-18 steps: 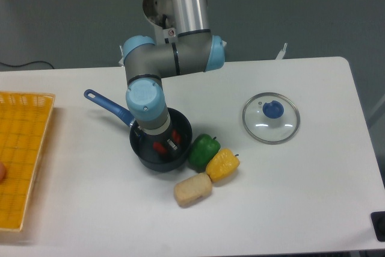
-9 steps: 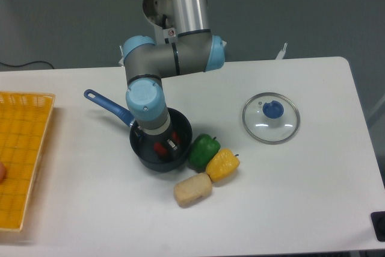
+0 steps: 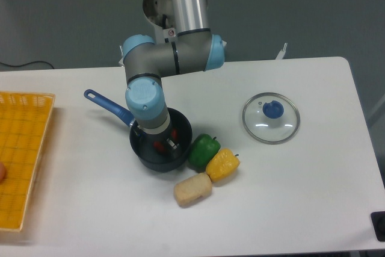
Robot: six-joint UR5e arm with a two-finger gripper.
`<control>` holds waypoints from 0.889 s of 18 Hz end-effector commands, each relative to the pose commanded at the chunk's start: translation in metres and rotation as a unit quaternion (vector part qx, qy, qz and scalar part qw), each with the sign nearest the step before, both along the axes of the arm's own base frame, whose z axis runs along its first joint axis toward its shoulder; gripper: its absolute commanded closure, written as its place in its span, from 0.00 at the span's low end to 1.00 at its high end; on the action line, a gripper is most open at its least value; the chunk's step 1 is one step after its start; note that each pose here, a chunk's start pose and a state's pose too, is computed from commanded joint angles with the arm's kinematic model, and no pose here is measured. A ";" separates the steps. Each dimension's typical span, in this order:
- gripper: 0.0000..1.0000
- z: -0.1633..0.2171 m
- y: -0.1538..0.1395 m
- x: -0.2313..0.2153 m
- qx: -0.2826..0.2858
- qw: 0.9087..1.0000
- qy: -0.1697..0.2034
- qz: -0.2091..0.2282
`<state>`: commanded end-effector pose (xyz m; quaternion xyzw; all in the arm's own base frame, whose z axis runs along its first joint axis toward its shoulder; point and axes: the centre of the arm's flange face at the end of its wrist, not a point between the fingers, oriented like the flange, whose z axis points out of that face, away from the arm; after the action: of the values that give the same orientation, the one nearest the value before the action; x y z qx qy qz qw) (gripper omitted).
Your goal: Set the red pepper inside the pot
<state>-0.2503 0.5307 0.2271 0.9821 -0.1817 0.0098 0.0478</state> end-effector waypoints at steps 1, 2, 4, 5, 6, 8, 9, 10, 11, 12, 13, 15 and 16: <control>0.17 0.005 0.000 0.000 0.004 1.000 0.003 0.000; 0.17 0.009 0.000 0.002 0.005 1.000 0.004 -0.002; 0.17 0.025 -0.002 0.004 0.015 1.000 0.014 -0.004; 0.17 0.030 -0.003 0.005 0.018 1.000 0.016 -0.004; 0.17 0.035 -0.004 0.005 0.021 1.000 0.018 -0.003; 0.17 0.043 -0.006 0.005 0.025 0.999 0.021 -0.003; 0.17 0.048 -0.007 0.004 0.027 0.999 0.023 -0.002; 0.17 0.054 -0.008 0.003 0.031 0.999 0.026 -0.001; 0.18 0.058 -0.008 0.002 0.033 0.999 0.027 0.000; 0.18 0.063 -0.009 0.000 0.032 0.999 0.028 0.001; 0.18 0.070 -0.009 -0.003 0.034 0.999 0.030 0.002; 0.18 0.083 -0.008 -0.011 0.037 0.999 0.033 0.005; 0.19 0.091 -0.008 -0.017 0.040 0.999 0.035 0.005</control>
<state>-0.2670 0.5227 0.3183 0.9839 -0.1749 -0.0319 0.0151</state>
